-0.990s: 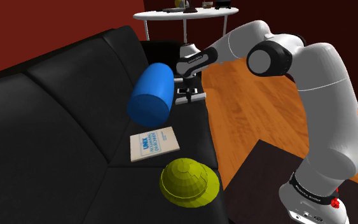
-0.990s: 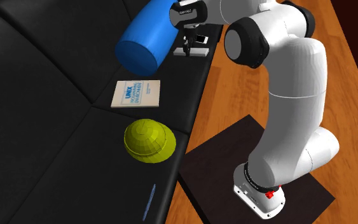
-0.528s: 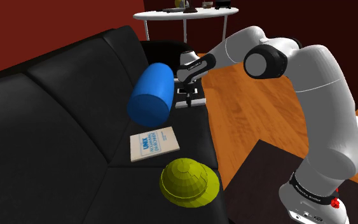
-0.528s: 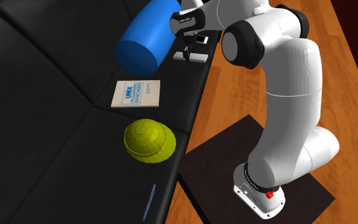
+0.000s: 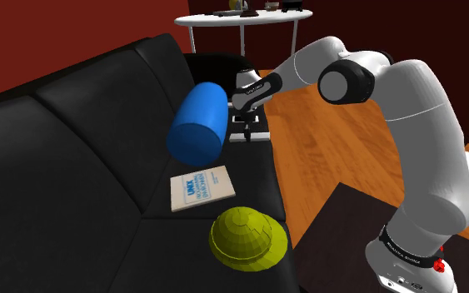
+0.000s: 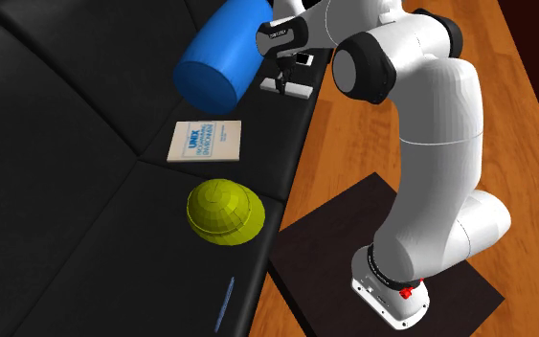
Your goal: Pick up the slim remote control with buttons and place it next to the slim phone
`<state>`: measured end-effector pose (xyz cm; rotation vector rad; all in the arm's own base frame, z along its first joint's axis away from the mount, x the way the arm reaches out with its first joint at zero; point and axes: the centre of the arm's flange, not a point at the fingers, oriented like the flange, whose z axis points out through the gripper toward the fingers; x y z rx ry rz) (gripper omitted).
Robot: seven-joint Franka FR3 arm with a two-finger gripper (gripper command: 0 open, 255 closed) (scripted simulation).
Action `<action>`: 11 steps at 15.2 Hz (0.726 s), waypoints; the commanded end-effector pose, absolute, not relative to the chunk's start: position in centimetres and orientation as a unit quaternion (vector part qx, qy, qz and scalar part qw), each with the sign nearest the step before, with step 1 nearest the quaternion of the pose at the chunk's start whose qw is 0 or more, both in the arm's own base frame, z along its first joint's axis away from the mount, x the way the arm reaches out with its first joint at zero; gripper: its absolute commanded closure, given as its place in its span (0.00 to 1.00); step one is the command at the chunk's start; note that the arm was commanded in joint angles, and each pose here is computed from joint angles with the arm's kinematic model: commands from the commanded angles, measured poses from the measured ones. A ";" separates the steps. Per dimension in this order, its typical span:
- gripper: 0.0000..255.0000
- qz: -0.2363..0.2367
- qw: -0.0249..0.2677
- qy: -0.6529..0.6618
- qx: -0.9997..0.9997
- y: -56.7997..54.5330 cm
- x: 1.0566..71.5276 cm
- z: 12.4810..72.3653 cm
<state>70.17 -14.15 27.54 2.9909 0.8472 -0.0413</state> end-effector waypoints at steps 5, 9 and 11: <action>0.00 -0.014 0.016 0.273 0.962 -14.1 70.1 27.5; 0.00 -0.014 0.016 0.273 0.962 -13.9 70.2 30.1; 0.00 -0.014 0.016 0.273 0.962 -13.8 70.3 32.5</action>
